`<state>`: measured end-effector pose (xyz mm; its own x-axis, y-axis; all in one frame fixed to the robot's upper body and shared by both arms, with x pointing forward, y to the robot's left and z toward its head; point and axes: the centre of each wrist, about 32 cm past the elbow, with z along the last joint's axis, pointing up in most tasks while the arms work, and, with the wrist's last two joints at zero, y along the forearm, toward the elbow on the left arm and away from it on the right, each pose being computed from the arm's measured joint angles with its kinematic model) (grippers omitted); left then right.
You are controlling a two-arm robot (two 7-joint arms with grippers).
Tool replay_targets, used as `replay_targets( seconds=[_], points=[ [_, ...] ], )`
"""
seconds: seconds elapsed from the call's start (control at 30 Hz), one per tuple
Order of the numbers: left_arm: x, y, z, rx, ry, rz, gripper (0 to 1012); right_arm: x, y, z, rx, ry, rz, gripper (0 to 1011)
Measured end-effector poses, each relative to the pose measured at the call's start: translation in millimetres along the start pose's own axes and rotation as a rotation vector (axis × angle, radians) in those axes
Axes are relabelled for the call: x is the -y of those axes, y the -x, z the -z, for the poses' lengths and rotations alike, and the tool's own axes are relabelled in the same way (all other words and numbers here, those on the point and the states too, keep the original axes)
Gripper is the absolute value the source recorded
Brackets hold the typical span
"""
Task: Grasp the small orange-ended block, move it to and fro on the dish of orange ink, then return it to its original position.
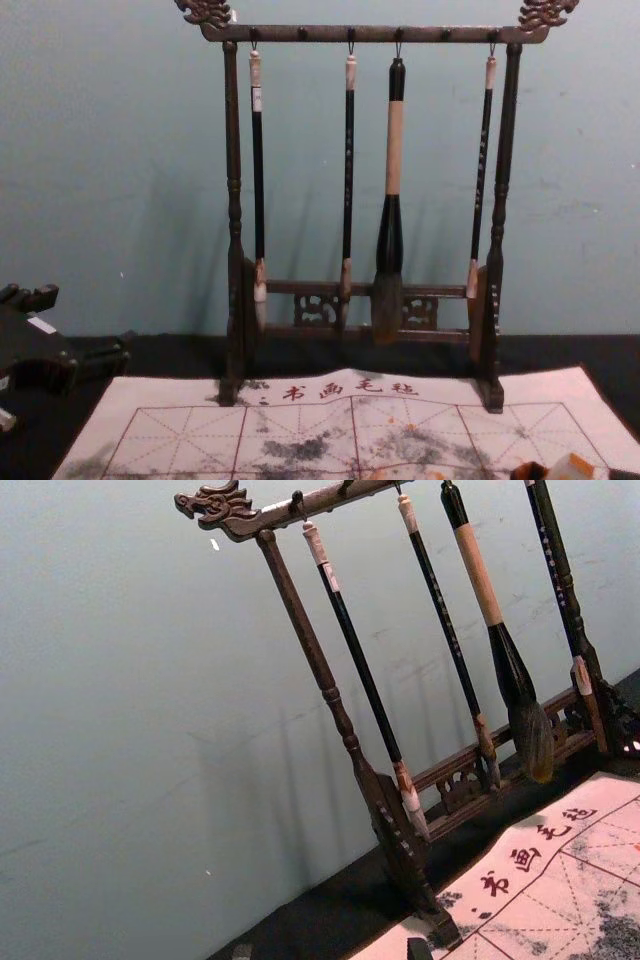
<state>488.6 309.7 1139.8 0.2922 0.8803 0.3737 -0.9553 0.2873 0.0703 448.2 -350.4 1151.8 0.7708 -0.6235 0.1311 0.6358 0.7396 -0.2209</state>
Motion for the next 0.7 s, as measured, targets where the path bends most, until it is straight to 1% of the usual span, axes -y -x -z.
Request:
replay_targets(
  seconds=[0.27, 0.47, 0.7],
  points=[
    [0.0, 0.0, 0.0, 0.0, 0.0, 0.0, 1001, -11.1, -6.8, 3.9, -0.011, 0.03, -0.022, 1002],
    [0.0, 0.0, 0.0, 0.0, 0.0, 0.0, 1001, -16.6, -8.8, 7.1, -0.014, 0.049, -0.033, 1002],
    [0.0, 0.0, 0.0, 0.0, 0.0, 0.0, 1001, -22.2, -11.2, 7.8, -0.016, 0.057, -0.041, 1002]
  ],
)
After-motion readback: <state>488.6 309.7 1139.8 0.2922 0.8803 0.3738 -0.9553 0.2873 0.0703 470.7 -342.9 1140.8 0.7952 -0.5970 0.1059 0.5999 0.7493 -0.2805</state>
